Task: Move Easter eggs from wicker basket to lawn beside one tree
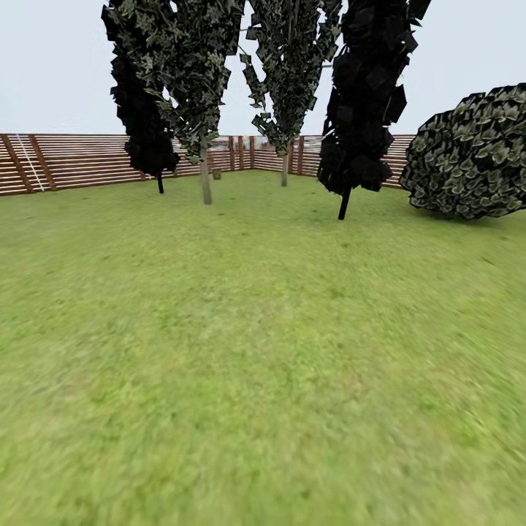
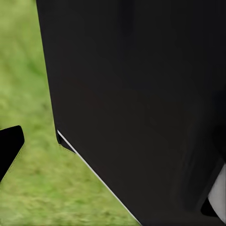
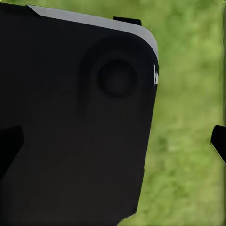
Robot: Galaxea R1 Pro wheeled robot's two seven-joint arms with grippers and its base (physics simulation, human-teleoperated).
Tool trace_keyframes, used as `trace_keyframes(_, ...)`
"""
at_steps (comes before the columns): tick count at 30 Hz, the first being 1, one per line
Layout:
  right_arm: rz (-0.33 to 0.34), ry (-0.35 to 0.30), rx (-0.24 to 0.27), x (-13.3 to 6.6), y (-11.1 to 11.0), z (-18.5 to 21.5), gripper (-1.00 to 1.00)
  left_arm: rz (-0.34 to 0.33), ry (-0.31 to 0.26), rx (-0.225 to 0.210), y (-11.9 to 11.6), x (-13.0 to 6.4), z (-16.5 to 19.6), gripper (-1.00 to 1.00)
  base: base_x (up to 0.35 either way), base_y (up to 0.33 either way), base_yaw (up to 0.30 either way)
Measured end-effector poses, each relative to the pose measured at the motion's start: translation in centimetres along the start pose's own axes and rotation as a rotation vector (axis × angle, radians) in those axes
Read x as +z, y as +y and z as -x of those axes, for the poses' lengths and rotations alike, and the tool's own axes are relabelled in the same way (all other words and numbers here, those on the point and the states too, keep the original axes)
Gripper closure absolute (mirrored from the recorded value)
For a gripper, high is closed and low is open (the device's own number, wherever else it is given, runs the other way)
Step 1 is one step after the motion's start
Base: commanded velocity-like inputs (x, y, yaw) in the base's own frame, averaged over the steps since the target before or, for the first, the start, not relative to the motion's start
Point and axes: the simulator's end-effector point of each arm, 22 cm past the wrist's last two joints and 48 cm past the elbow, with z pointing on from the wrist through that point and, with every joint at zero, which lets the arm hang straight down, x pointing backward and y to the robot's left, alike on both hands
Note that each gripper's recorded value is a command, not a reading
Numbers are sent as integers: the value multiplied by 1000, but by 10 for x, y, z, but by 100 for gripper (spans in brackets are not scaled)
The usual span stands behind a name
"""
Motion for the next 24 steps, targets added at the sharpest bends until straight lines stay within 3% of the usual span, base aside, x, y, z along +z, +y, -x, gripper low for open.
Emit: trace_keyframes(24, 0, -1, 0, 0, 0, 0, -100, 0, 0, 0, 0, 0, 0, -100, 325, 0, 0)
